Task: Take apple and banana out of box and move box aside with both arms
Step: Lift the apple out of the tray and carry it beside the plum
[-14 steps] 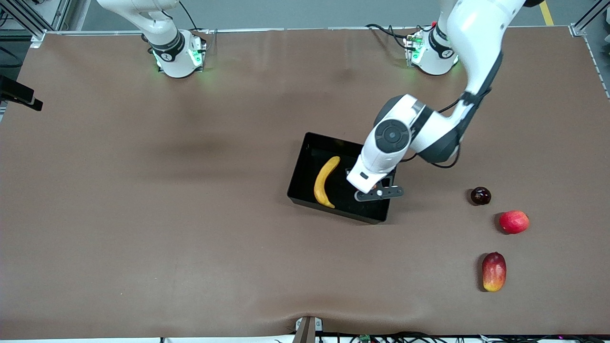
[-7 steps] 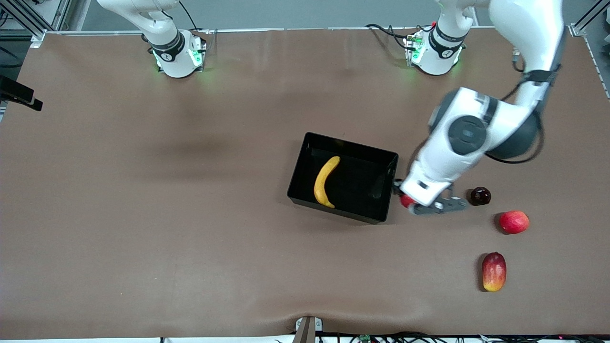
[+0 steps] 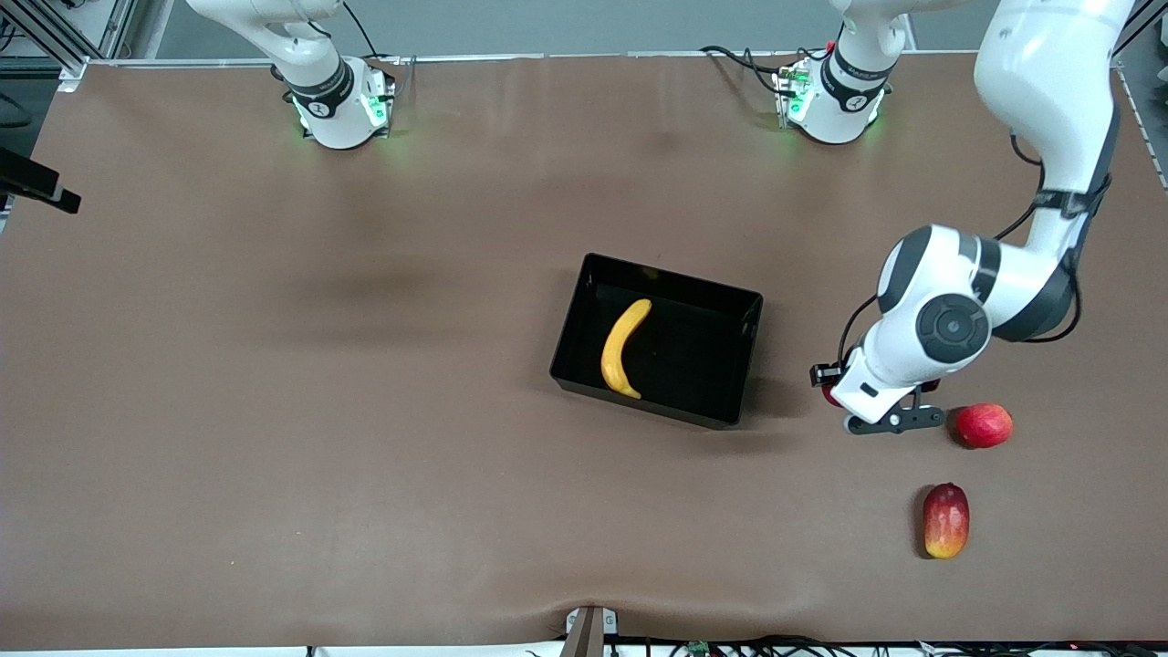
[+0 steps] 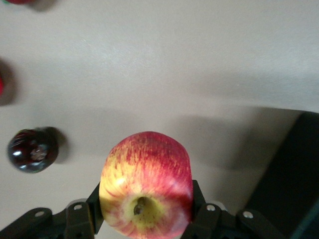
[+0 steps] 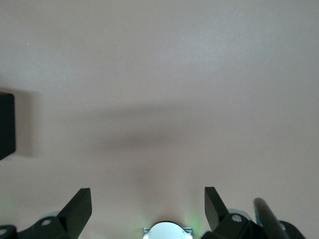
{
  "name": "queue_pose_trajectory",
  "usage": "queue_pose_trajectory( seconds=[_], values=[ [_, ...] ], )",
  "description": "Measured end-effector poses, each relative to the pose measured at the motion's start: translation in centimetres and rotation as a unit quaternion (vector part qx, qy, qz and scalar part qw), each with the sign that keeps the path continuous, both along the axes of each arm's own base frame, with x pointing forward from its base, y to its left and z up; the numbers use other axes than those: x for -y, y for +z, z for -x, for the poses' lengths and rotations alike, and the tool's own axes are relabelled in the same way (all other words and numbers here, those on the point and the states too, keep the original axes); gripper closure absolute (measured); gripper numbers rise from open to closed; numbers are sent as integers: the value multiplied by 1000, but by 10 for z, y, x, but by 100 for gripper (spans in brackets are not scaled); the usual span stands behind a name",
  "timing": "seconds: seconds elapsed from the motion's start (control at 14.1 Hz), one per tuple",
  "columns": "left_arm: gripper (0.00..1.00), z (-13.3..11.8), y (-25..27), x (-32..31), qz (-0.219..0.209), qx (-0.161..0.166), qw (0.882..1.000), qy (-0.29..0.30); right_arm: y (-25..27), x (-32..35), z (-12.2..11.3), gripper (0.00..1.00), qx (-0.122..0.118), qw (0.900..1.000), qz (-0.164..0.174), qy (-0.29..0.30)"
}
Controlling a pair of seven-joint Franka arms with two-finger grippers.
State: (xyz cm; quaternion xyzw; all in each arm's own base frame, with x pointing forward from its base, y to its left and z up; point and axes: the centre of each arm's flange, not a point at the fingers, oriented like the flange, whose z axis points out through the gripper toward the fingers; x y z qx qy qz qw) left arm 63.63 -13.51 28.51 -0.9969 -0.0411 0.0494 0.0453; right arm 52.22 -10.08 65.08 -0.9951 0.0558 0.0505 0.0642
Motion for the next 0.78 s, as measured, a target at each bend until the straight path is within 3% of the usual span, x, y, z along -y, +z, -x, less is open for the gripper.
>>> queue_pose_trajectory(
  seconds=[0.36,0.78],
  values=[
    [33,11,-58,-25,-2,15,1000,-15,2,0,-1,0,4,1000,-1,0],
    [33,12,-76,-47,5,23,1000,-5,8,-8,-3,0,12,1000,3,8]
  ],
)
